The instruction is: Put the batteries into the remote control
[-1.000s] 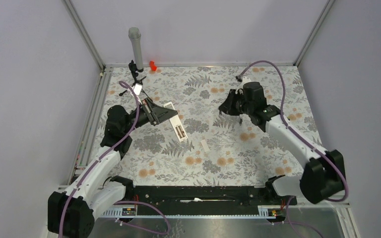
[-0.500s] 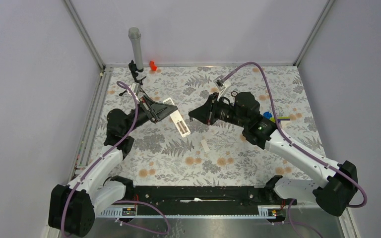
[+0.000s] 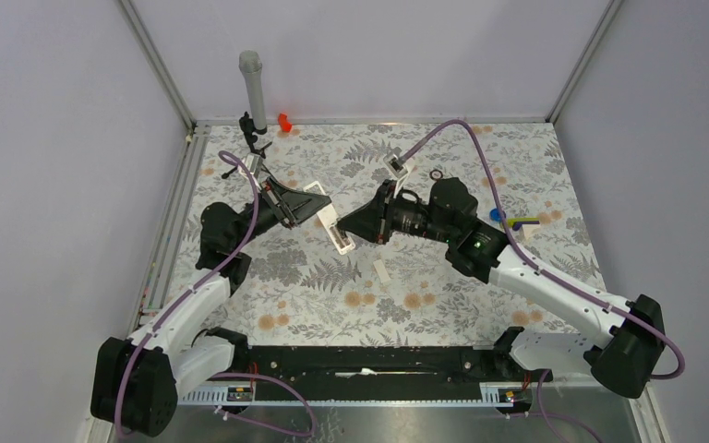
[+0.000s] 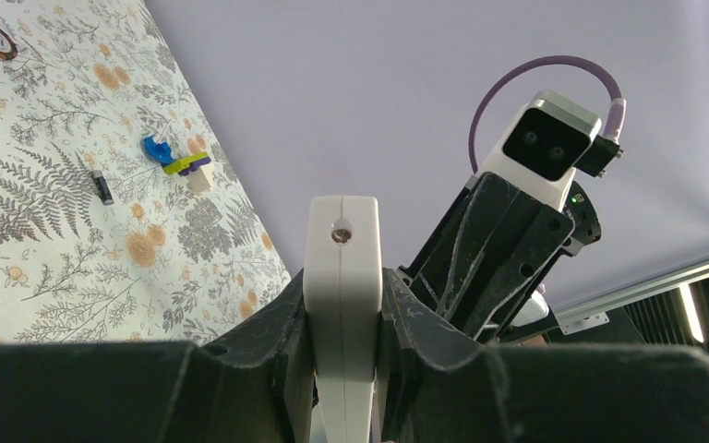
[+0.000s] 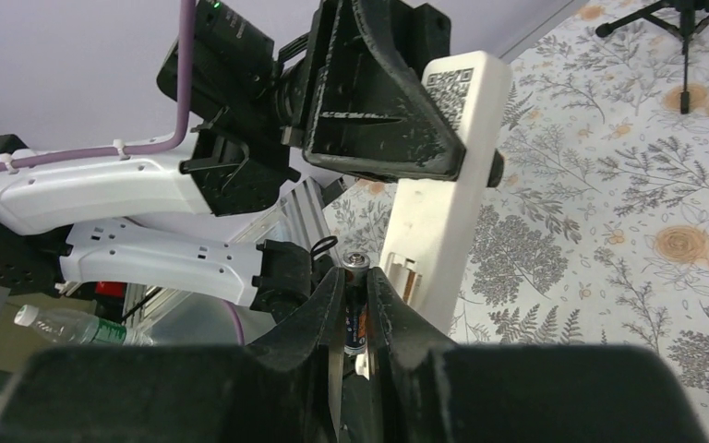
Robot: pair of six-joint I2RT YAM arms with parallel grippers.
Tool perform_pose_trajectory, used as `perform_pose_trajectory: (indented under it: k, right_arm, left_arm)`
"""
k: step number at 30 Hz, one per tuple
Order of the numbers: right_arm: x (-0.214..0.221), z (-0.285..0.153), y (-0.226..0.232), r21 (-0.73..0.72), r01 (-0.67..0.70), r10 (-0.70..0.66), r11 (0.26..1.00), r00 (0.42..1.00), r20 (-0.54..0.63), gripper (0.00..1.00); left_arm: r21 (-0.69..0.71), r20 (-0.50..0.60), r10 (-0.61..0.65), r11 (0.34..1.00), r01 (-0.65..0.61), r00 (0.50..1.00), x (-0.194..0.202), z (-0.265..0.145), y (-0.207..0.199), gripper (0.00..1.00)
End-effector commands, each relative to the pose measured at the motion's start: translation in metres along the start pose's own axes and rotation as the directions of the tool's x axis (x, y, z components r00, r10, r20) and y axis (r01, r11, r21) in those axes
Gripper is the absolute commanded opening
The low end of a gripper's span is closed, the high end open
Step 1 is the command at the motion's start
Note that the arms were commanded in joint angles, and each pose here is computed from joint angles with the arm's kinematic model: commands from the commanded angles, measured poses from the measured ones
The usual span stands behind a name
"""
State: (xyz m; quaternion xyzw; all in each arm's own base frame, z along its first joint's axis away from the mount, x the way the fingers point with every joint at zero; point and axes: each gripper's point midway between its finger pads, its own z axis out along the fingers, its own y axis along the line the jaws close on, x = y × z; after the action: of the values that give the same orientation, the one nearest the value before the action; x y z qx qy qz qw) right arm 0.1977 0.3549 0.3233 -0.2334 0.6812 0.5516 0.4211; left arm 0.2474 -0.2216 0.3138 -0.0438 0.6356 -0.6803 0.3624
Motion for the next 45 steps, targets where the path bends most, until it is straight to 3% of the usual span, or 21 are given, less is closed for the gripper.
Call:
perform_pose_trajectory:
  k: [1,20,28,37,45]
  right_arm:
    - [-0.019,0.004,0.02,-0.039,0.07,-0.068,0.997,0.996,0.055,0.08]
    - [-0.005,0.015,0.0,0.124,0.165,-0.171,0.978,0.985,0.033,0.13]
    - [0.009,0.011,0.003,0.082,0.203,-0.203,0.976,0.979,-0.019,0.16]
    - [0.011,0.006,0.007,0.06,0.24,-0.238,0.969,0.97,-0.038,0.25]
    - [0.008,0.014,0.002,0.086,0.199,-0.197,0.976,0.98,-0.033,0.29]
  left_arm:
    - [0.078,0.026,0.044,0.996,-0.046,0.999,-0.005,0.001,-0.019,0.0]
    - [0.111,0.018,0.011,0.994,-0.013,1.0,-0.003,-0.001,-0.029,0.0]
    - [0.137,0.022,-0.013,0.991,0.01,1.0,-0.006,-0.001,-0.043,0.0]
    - [0.155,0.016,-0.025,0.988,0.022,1.0,-0.008,-0.001,-0.056,0.0]
    - [0.148,0.014,-0.023,0.989,0.021,1.0,-0.007,-0.001,-0.053,0.0]
